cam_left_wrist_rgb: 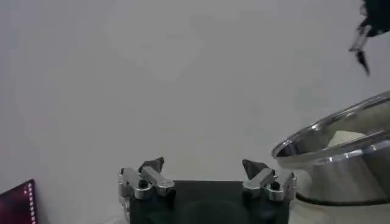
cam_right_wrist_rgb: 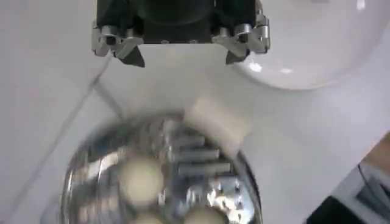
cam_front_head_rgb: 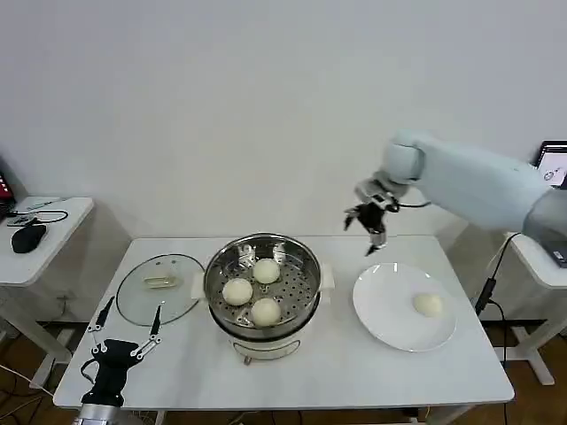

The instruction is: Take steamed baozi put them in steamer then cover it.

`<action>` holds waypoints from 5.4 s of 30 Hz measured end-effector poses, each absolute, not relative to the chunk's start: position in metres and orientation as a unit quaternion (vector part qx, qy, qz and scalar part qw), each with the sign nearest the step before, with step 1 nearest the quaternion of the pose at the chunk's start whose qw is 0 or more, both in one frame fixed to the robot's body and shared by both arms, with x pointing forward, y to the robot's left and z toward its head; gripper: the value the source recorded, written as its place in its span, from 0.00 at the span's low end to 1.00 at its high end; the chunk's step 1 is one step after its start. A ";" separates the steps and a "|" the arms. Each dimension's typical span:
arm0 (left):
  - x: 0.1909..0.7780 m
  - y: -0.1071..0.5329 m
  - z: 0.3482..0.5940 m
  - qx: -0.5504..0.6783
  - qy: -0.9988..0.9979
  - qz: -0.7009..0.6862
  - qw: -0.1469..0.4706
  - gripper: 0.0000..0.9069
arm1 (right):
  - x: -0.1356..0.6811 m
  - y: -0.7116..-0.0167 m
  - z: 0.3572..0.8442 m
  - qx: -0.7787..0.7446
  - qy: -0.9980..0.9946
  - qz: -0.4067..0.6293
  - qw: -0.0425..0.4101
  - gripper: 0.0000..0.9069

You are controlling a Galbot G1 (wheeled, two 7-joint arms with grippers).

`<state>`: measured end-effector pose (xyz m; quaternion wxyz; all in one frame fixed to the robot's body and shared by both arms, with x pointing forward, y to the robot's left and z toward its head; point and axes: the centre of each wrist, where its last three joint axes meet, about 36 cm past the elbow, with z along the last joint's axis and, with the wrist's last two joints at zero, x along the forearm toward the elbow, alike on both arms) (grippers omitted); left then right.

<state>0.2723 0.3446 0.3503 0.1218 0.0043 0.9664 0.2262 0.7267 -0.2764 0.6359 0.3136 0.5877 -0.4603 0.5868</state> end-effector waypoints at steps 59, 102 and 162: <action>0.262 0.350 0.348 -0.008 0.965 0.236 0.110 1.00 | 0.697 -0.422 0.455 0.499 -0.492 0.511 0.498 0.69; 0.263 0.347 0.342 -0.002 0.966 0.229 0.121 1.00 | 0.680 -0.206 0.690 0.607 -0.553 0.473 0.319 0.64; 0.261 0.361 0.327 -0.018 0.969 0.216 0.119 1.00 | 0.662 -0.085 0.613 0.609 -0.508 0.491 0.361 1.00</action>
